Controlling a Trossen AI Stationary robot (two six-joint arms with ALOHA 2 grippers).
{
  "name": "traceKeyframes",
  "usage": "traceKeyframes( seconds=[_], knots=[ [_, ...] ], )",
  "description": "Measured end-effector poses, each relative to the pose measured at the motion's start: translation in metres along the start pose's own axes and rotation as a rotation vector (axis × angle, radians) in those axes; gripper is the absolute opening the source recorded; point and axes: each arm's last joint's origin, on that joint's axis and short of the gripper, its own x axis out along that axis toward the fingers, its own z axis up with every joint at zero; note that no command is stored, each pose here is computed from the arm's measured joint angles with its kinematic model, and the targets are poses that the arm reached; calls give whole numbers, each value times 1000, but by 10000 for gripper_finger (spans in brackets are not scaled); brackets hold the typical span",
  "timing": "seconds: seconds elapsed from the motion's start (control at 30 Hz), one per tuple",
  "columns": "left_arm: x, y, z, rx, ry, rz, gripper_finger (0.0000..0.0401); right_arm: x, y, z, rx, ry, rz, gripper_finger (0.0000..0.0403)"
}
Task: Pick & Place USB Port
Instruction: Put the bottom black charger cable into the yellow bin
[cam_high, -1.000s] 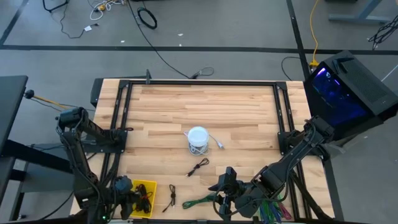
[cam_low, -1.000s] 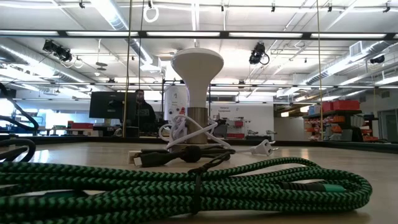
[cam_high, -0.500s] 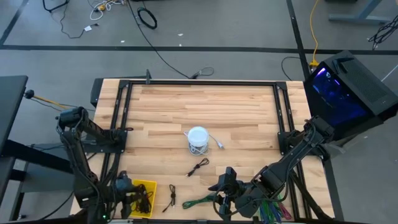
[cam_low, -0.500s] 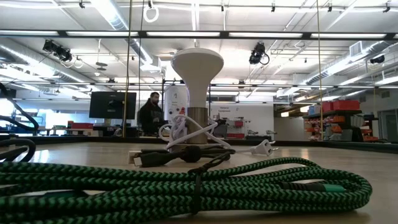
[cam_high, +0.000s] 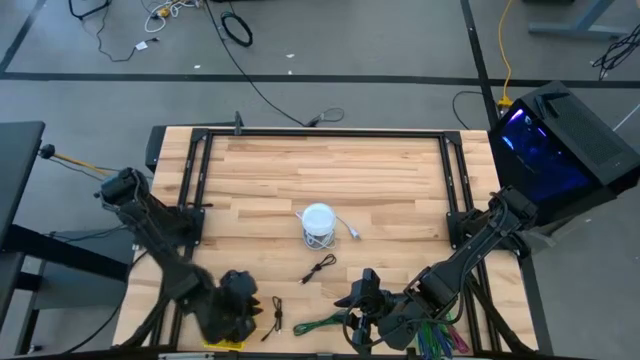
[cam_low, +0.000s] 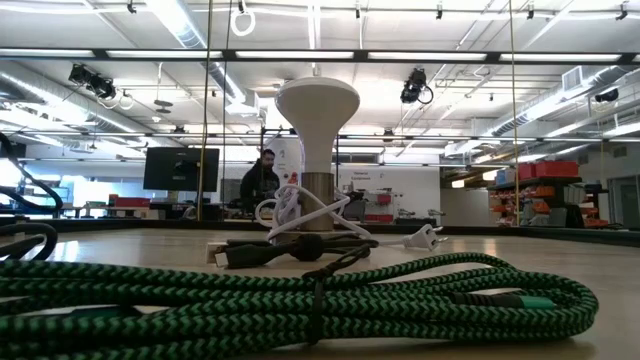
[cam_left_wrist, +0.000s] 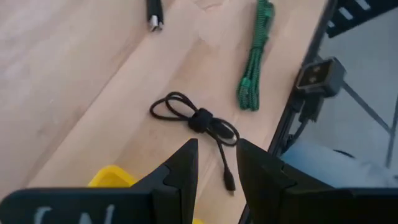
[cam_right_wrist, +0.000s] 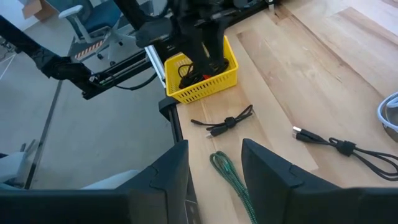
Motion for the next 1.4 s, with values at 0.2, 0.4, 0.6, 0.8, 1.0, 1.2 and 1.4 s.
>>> traceKeyframes(
  seconds=[0.2,0.4,0.6,0.8,1.0,1.2,1.4],
  knots=[
    [20,5,21,-144,104,31,115,0,0,0,-6,0,0,151],
    [63,2,21,-146,250,-13,115,0,0,0,-4,-3,3,151],
    [86,8,16,-129,335,12,115,0,1,1,-8,-6,8,151],
    [90,9,20,-138,323,11,115,0,1,1,-7,-8,9,151],
    [91,8,22,-140,315,-4,115,0,1,1,-6,-8,10,151],
    [94,8,29,-162,303,-25,115,0,1,1,-3,-9,11,151],
    [95,9,33,-166,295,-26,115,0,1,1,-2,-9,11,151]
  ],
)
